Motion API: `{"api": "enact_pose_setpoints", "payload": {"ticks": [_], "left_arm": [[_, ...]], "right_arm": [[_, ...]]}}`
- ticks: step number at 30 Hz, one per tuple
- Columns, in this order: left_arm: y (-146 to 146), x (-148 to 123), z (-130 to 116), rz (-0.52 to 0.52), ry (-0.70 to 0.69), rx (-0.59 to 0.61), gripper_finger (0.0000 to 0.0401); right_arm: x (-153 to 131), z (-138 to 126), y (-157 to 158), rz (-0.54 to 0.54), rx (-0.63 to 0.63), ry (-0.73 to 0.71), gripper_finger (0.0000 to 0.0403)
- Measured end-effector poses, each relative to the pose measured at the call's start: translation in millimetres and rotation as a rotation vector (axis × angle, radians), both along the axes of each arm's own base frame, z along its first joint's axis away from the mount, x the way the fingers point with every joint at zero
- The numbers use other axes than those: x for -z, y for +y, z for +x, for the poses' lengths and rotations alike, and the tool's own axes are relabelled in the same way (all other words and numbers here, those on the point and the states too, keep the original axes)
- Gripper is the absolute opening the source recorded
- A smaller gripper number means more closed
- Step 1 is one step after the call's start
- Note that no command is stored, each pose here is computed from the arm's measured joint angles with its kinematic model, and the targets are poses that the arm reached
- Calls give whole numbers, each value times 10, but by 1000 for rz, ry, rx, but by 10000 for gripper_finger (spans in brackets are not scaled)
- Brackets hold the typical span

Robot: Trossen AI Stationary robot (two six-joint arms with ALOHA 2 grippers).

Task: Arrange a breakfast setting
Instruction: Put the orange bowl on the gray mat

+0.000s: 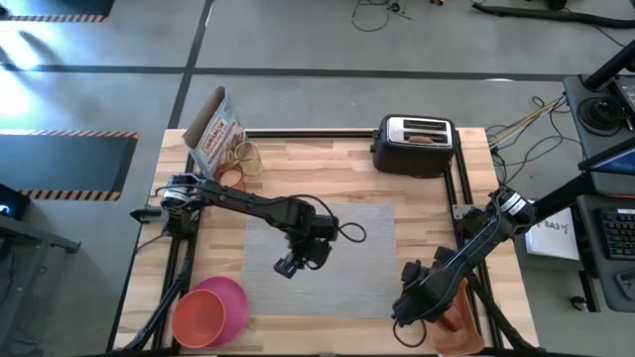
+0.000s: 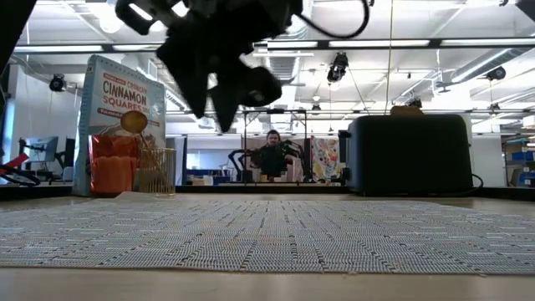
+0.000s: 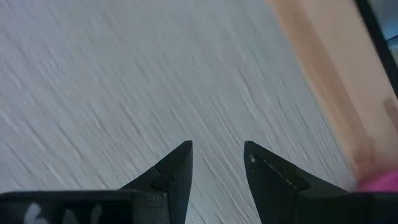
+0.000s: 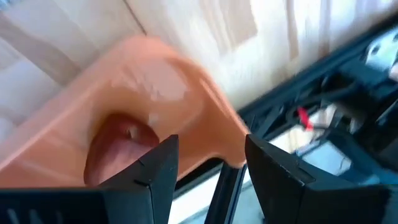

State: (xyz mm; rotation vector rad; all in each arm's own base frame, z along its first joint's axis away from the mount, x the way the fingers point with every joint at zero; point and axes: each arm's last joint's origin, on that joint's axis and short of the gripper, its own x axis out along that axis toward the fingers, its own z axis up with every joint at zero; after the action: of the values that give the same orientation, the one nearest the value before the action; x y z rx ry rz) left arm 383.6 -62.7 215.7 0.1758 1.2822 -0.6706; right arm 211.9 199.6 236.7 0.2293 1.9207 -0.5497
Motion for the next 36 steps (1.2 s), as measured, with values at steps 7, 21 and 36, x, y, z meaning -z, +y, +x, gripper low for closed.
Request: {"api": "enact_pose_setpoints", "payload": {"ticks": [7,21,36], "left_arm": [[128,-14,-84,3,118,-102,127],[439,-242,-359,-21,298,-303,127],[320,-569,-859,106,270,-711,127]], "right_arm": [[-110,118,-35,25,-216,-93,176],[-215,469,-416,-221,-383,-275,176],[-236,652,-729,-390,-541,-278,176]]}}
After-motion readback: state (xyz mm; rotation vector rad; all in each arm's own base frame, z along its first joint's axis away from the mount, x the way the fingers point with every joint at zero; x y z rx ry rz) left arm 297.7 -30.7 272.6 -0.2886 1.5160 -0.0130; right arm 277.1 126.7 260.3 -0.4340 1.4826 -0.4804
